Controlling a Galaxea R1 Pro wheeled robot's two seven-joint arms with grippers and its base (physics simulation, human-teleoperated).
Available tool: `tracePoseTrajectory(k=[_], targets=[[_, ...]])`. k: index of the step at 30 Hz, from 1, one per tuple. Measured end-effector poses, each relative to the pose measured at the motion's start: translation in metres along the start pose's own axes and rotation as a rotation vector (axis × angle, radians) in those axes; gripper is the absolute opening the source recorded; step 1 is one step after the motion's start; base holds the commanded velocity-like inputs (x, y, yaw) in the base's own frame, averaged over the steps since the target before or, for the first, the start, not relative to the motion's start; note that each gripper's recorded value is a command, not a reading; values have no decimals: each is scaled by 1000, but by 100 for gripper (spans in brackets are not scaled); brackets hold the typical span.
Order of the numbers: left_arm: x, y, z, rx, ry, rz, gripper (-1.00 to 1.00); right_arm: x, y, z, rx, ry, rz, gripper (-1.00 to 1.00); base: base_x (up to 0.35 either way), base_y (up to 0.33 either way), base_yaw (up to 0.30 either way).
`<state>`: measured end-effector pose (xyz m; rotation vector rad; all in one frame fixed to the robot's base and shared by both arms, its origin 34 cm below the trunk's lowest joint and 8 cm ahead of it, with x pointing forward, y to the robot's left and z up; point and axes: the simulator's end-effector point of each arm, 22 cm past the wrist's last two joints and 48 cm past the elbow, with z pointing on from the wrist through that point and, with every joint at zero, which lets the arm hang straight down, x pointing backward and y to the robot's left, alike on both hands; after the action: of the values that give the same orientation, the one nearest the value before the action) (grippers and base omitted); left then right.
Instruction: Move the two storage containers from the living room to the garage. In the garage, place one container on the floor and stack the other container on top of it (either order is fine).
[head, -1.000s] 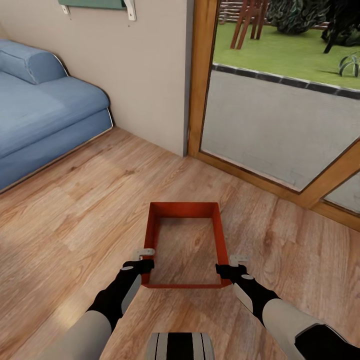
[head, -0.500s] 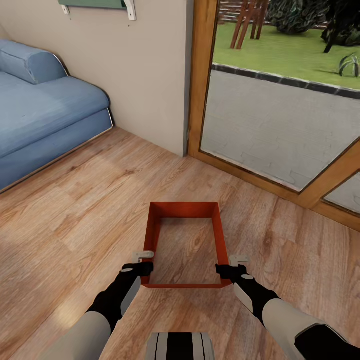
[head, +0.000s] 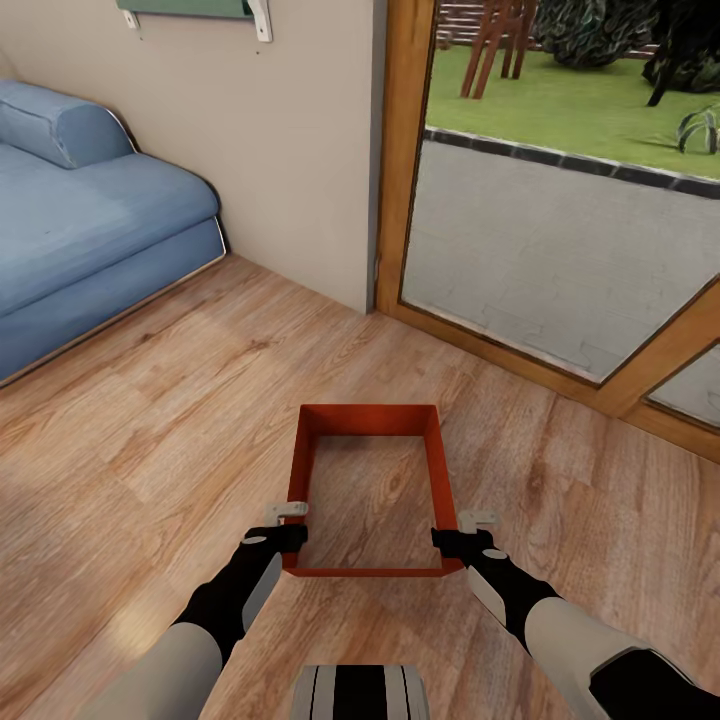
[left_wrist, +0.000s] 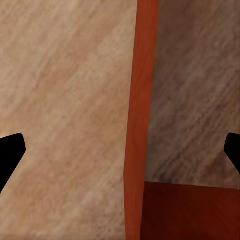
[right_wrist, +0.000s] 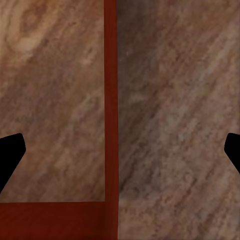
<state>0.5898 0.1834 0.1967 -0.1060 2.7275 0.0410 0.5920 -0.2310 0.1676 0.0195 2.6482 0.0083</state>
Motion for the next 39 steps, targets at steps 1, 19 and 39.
tracePoseTrajectory(k=[1, 19, 39], targets=[[0, 0, 0, 1, 0, 0, 100, 0, 0, 0, 0, 0, 0, 100, 0, 0, 0], [-2, -3, -1, 4, -4, -3, 100, 0, 0, 0, 0, 0, 0, 100, 0, 0, 0], [-6, -3, -3, 7, -30, -5, 100, -1, 0, -1, -1, -19, -1, 100, 0, 0, 0]])
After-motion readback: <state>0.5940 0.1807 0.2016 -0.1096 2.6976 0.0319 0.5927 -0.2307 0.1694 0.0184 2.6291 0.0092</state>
